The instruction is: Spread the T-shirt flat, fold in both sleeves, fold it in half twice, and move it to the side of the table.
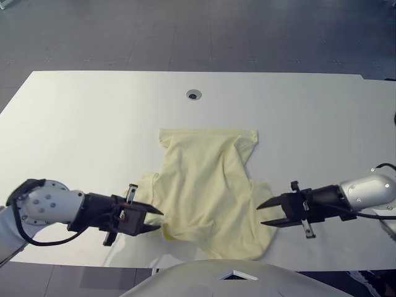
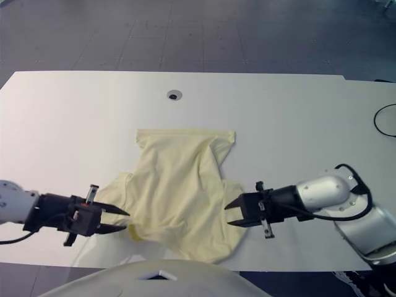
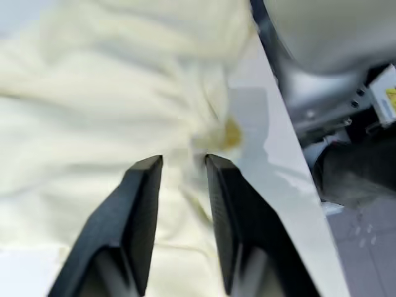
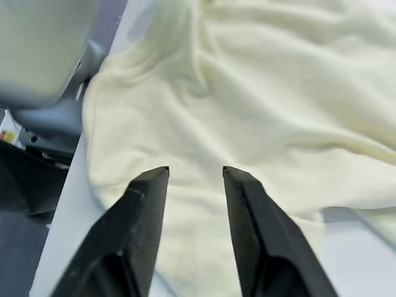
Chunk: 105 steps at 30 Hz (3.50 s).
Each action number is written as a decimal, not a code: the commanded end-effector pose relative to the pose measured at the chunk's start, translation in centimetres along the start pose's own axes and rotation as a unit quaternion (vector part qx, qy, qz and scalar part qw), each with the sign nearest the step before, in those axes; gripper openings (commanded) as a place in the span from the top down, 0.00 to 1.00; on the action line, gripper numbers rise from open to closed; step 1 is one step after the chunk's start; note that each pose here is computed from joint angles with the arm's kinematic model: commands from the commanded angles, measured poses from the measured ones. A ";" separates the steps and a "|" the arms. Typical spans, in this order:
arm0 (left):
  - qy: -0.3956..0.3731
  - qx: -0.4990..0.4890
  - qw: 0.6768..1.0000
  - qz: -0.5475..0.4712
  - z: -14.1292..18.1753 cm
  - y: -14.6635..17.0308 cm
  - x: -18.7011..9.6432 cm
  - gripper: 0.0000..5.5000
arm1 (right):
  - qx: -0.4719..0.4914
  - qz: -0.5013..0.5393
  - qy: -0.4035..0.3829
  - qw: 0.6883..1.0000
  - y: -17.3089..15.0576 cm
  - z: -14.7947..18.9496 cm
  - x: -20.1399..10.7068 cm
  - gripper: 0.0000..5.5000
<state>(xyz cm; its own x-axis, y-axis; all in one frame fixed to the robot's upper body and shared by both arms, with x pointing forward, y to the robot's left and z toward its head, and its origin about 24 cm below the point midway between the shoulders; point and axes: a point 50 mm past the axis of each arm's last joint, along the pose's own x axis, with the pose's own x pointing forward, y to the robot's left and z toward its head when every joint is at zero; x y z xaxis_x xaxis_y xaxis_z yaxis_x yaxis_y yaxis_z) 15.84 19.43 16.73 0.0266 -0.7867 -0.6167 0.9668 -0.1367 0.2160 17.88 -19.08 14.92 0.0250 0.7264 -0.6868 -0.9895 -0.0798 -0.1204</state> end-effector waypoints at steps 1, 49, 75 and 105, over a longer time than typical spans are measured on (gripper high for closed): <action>-0.047 0.015 0.992 0.114 1.2 4.6 -2.5 0.61 | 0.002 -0.159 -0.005 0.987 -5.2 -0.3 -1.4 0.57; 0.284 0.080 0.878 0.378 -11.7 20.9 5.5 0.02 | -0.103 -0.538 0.050 0.835 -22.5 -2.0 3.6 0.02; 0.217 0.059 0.905 0.361 -11.9 19.8 6.8 0.02 | -0.094 -0.058 0.062 0.992 -0.7 -5.1 3.9 0.02; 0.165 0.107 0.861 0.470 -8.3 22.7 2.6 0.02 | -0.099 -0.122 0.008 0.988 -4.7 -0.5 -0.4 0.02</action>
<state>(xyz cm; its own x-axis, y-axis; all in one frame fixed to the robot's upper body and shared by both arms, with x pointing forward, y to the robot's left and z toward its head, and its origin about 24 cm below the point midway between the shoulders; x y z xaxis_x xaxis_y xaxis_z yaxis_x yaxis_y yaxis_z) 38.99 20.06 9.83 0.8547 -0.3314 -0.3997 0.5003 0.3197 0.8047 20.62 -19.98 13.02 0.1852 0.6919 -0.6978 -0.9307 -0.1044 -0.3506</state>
